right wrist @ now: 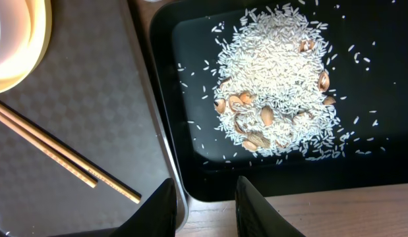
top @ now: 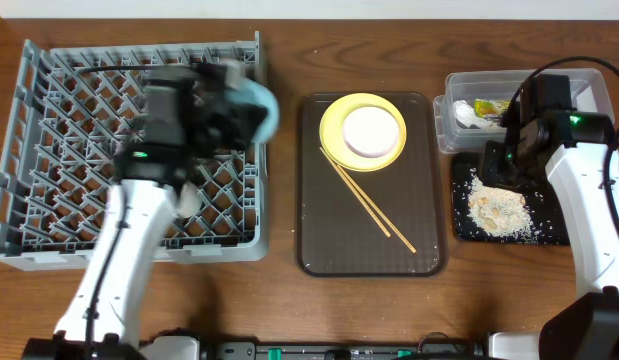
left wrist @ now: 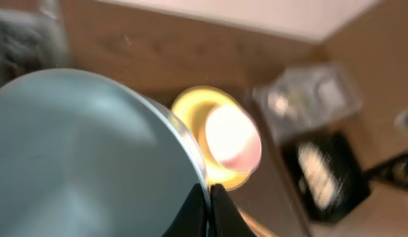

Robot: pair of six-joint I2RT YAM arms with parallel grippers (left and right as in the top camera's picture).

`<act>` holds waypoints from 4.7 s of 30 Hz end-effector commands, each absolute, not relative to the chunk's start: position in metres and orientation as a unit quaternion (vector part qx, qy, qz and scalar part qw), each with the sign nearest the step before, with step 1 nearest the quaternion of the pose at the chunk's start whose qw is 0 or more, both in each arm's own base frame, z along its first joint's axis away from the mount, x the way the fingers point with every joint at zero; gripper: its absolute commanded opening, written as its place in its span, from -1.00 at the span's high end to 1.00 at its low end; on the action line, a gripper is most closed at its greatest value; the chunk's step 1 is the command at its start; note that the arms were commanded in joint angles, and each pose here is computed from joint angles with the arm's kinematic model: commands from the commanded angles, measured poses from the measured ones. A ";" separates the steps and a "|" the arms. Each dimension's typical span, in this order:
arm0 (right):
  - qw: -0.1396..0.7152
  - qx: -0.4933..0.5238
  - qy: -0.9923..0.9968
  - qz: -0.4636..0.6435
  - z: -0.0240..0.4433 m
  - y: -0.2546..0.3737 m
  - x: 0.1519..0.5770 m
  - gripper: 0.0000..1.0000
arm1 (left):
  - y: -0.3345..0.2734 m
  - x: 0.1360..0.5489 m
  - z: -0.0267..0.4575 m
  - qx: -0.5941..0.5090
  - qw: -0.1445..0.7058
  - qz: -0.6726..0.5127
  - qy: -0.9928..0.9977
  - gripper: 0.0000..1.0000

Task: Sort waste into correct bins and load items into the dishwasher rack
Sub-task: 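Carry the blue bowl left and lower it into the rack's back row, then release the blue bowl and raise the left gripper, then reach the left gripper to the pink bowl on the yellow plate and grip its rim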

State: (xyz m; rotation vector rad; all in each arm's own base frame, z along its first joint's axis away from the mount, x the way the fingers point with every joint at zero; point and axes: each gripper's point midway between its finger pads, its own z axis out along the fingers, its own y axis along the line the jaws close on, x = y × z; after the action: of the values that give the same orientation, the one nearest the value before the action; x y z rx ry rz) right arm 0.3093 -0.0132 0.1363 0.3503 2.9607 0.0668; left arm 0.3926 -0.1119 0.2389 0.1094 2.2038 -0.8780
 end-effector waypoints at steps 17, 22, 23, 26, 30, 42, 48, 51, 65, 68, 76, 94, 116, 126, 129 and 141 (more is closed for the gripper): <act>0.094 0.125 0.987 0.023 0.144 -0.016 0.311 0.44 | -0.026 0.485 0.279 -0.035 0.351 -0.578 0.736 0.88; 0.094 0.125 0.987 0.023 0.144 -0.016 0.311 0.44 | -0.004 0.500 0.249 -0.070 0.327 -0.600 0.727 0.88; 0.094 0.125 0.987 0.023 0.144 -0.016 0.311 0.44 | 0.001 0.502 0.241 -0.080 0.323 -0.600 0.727 0.88; 0.094 0.125 0.987 0.023 0.144 -0.016 0.311 0.44 | 0.010 0.507 0.220 -0.109 0.303 -0.606 0.727 0.88; 0.094 0.125 0.987 0.023 0.144 -0.015 0.311 0.44 | 0.023 0.509 0.207 -0.126 0.301 -0.604 0.727 0.88; 0.094 0.125 0.987 0.023 0.144 -0.015 0.311 0.44 | 0.064 0.500 0.191 -0.159 0.322 -0.586 0.726 0.88; 0.093 0.125 0.987 0.023 0.144 -0.015 0.311 0.44 | 0.072 0.489 0.172 -0.169 0.310 -0.574 0.739 0.89; 0.093 0.125 0.988 0.023 0.144 -0.015 0.311 0.44 | 0.072 0.486 0.161 -0.181 0.300 -0.565 0.747 0.82; 0.088 0.125 0.988 0.022 0.143 -0.015 0.308 0.44 | 0.098 0.479 0.148 -0.245 0.308 -0.490 0.778 -0.67; 0.089 0.125 0.988 0.022 0.143 -0.015 0.309 0.43 | 0.111 0.467 0.146 -0.261 0.317 -0.427 0.806 -0.74; 0.090 0.125 0.988 0.023 0.143 -0.015 0.309 0.43 | 0.116 0.444 0.203 -0.219 0.379 -0.340 0.832 -0.77; 0.090 0.125 0.988 0.022 0.143 -0.015 0.309 0.14 | -0.091 0.405 0.203 0.024 0.306 -0.195 0.932 -0.93; 0.043 0.257 0.966 -0.001 0.140 -0.078 0.275 0.10 | -0.317 0.420 0.138 0.283 0.401 -0.129 0.862 -0.93; 0.045 0.256 0.966 -0.001 0.141 -0.081 0.275 0.10 | -0.341 0.407 0.080 0.311 0.359 -0.124 0.871 -0.86; 0.045 0.256 0.966 -0.001 0.141 -0.081 0.275 0.10 | -0.341 0.405 0.064 0.314 0.346 -0.120 0.876 -0.79; 0.045 0.256 0.966 0.003 0.141 -0.080 0.275 0.10 | -0.338 0.401 0.049 0.317 0.327 -0.113 0.883 -0.01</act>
State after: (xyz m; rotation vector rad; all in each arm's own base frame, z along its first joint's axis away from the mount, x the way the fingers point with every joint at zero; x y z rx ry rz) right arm 0.2751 -0.0774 0.1336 0.7848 2.9747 0.0088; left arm 0.4011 -0.3392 0.0509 0.8245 2.3096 -0.3113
